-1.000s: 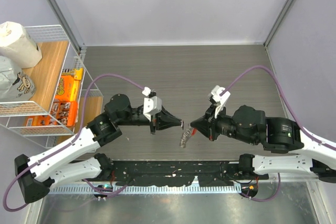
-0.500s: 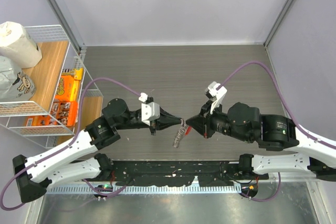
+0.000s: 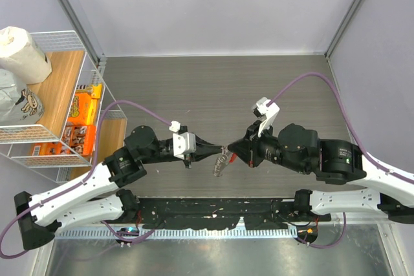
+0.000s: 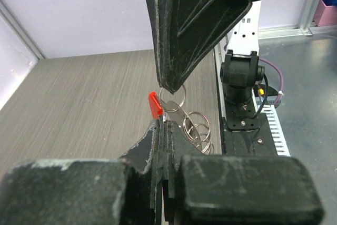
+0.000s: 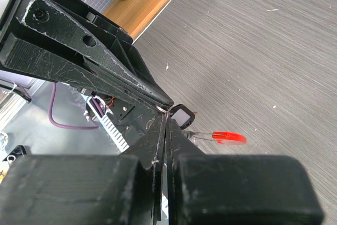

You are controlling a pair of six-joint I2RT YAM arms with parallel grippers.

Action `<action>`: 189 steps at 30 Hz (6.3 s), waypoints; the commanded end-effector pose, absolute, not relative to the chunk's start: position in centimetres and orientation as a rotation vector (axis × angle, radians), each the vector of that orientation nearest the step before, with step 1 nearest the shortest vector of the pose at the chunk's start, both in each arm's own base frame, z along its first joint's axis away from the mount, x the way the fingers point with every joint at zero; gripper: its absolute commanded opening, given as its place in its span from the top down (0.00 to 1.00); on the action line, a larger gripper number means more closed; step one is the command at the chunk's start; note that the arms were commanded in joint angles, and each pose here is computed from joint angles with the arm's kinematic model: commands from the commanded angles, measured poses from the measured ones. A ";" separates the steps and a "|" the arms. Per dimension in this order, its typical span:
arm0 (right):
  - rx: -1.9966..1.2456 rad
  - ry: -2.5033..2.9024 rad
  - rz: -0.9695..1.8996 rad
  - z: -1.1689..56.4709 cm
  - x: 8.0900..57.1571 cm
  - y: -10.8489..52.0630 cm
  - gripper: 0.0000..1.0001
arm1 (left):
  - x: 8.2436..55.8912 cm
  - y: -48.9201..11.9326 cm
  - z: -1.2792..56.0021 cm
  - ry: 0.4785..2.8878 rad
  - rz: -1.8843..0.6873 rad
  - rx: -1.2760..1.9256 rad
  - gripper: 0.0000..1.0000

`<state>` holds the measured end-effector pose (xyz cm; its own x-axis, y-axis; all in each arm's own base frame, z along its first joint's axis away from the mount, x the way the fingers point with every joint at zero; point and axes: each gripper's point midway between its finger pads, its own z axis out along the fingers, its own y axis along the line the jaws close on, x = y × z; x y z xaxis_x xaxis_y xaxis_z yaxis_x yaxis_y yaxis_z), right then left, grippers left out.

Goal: Put the keys on the keyring

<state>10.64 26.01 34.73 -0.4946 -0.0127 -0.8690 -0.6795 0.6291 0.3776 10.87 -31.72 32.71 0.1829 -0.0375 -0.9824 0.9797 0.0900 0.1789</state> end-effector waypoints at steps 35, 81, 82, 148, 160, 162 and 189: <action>-0.442 1.880 1.037 37.7 11.0 27.5 0.94 | 11.6 -30.9 34.6 1.023 -0.927 1.128 1.00; -0.421 1.889 1.022 37.4 11.3 27.5 0.95 | 10.5 -30.8 35.5 0.974 -0.923 1.151 1.00; -0.413 1.892 1.018 37.3 11.4 27.6 0.94 | 10.3 -30.8 35.4 0.971 -0.926 1.157 1.00; -0.620 1.615 1.142 41.6 8.8 25.6 0.94 | 8.0 -29.0 40.9 0.929 -1.015 1.103 0.59; -0.791 1.386 1.196 44.6 6.8 25.7 0.94 | 5.6 -29.2 43.5 0.950 -1.219 1.083 0.62; -0.809 1.348 1.199 45.2 6.5 25.7 0.94 | 5.5 -29.2 43.7 0.956 -1.235 1.079 0.63; -0.917 1.168 1.194 48.1 5.5 26.7 0.95 | 4.5 -30.0 44.8 0.976 -1.347 1.091 0.73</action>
<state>5.85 27.42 43.90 -0.0733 0.0819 -0.9939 -0.9782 0.1885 0.0876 5.18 -30.36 42.41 0.0062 -0.1856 -0.9826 0.9991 -0.0410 0.0140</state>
